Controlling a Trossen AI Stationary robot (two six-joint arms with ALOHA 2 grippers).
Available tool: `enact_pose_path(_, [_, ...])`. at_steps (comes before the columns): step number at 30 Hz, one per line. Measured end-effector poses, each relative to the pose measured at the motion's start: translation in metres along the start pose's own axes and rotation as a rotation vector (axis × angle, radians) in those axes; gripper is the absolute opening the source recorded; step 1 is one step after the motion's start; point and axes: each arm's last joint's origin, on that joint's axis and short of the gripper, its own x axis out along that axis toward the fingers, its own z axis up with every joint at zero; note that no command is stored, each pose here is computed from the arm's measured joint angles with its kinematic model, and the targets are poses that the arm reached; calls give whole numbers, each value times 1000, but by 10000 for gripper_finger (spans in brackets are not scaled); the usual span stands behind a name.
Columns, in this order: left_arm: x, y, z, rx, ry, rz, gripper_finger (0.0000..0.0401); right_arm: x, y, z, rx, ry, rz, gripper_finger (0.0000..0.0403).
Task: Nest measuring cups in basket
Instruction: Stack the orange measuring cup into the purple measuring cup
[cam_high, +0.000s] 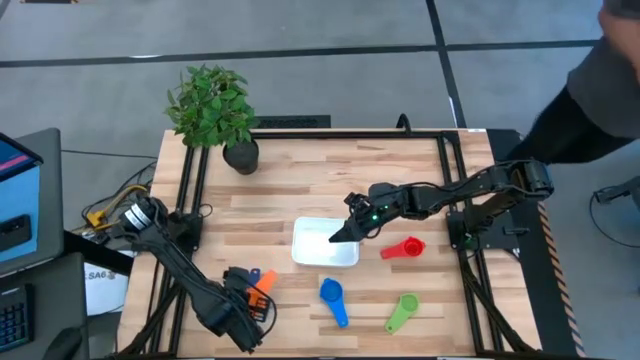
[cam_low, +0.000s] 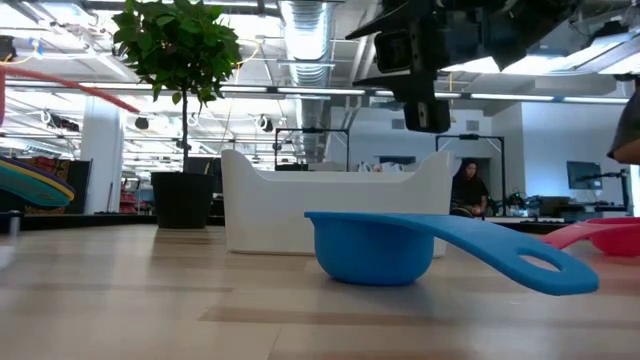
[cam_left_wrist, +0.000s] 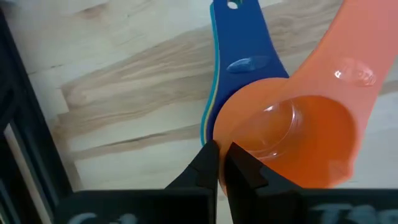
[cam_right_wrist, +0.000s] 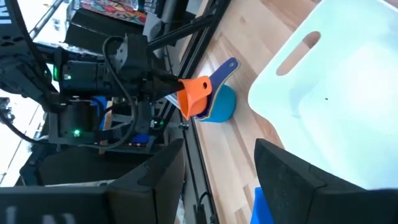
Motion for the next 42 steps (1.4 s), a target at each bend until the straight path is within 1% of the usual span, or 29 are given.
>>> enact_pose_path(6, [3,-2,-2,-8,4,6,0,0,0,0,-5,0,0,217])
enact_pose_path(14, [10,-6,-5,-63,46,35,5,0,0,0,-17,1,-3,217])
enact_pose_path(17, [10,-7,-5,-83,61,45,28,0,0,0,-18,3,-4,217])
enact_pose_path(22, [11,-8,-3,-117,87,62,82,0,0,0,-24,3,-4,219])
enact_pose_path(26, [11,-9,-2,-100,88,61,121,0,0,0,-29,6,-2,217])
enact_pose_path(30, [6,-11,0,-21,69,26,146,0,-1,0,-32,8,-4,218])
enact_pose_path(33, [2,-16,6,80,33,-9,154,0,-1,-1,-32,12,-11,219])
enact_pose_path(35, [0,-21,13,166,-2,-36,154,0,-1,-1,-33,13,-11,218])
enact_pose_path(37, [1,-25,22,253,-22,-39,150,0,-1,-1,-32,16,-10,217])
enact_pose_path(42, [9,-34,42,450,8,-15,132,-1,-1,-1,-31,42,3,214])
